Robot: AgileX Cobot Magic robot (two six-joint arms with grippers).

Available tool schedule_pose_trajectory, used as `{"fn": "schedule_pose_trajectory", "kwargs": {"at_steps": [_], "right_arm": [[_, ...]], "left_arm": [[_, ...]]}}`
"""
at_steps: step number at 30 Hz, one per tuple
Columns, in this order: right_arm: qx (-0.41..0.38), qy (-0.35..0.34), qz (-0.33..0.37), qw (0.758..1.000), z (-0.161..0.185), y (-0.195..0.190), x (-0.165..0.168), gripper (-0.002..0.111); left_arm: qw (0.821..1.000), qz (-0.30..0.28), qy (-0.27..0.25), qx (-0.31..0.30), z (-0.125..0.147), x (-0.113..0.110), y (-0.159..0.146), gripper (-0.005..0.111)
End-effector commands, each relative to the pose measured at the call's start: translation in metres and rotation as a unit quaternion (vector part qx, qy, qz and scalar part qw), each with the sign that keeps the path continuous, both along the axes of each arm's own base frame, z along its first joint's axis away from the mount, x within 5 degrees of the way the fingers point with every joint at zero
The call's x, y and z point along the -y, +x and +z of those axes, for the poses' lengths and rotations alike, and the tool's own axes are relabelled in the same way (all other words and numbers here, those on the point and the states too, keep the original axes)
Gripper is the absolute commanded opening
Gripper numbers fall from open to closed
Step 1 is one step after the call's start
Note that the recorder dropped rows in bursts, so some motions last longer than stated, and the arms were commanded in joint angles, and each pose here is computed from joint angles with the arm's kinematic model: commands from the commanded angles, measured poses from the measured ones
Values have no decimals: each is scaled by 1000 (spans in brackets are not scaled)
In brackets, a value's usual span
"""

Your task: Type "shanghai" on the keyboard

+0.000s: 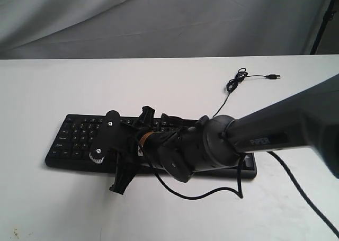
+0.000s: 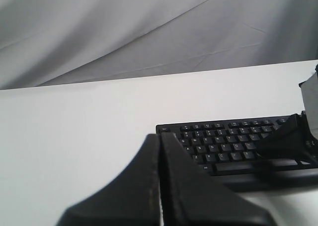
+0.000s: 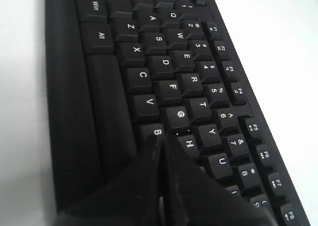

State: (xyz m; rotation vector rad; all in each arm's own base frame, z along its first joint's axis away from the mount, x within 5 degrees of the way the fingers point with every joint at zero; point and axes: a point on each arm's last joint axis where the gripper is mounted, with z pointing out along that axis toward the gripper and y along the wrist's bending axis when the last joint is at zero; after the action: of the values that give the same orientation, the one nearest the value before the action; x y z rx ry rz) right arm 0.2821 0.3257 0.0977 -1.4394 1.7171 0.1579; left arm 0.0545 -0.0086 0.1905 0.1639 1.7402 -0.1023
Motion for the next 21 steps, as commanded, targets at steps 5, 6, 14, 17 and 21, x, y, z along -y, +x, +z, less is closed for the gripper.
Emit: {"fn": "schedule_pose_trajectory", "kwargs": {"at_steps": [5,6,14,17,21], "right_arm": [[1,3,-8,1000,-4,4,3,0],[1,3,-9,1000,-4,4,4,0],[3,2,-8,1000,-7,4,3,0],[3,2,-8,1000,-7,4,3,0],[3,2,-8,1000,-7,4,3,0]], "left_arm": [[1000,-1,1,1,-1,0,0,0],[1000,-1,1,1,-1,0,0,0],[1000,-1,1,1,-1,0,0,0],[1000,-1,1,1,-1,0,0,0],[1000,-1,1,1,-1,0,0,0]]}}
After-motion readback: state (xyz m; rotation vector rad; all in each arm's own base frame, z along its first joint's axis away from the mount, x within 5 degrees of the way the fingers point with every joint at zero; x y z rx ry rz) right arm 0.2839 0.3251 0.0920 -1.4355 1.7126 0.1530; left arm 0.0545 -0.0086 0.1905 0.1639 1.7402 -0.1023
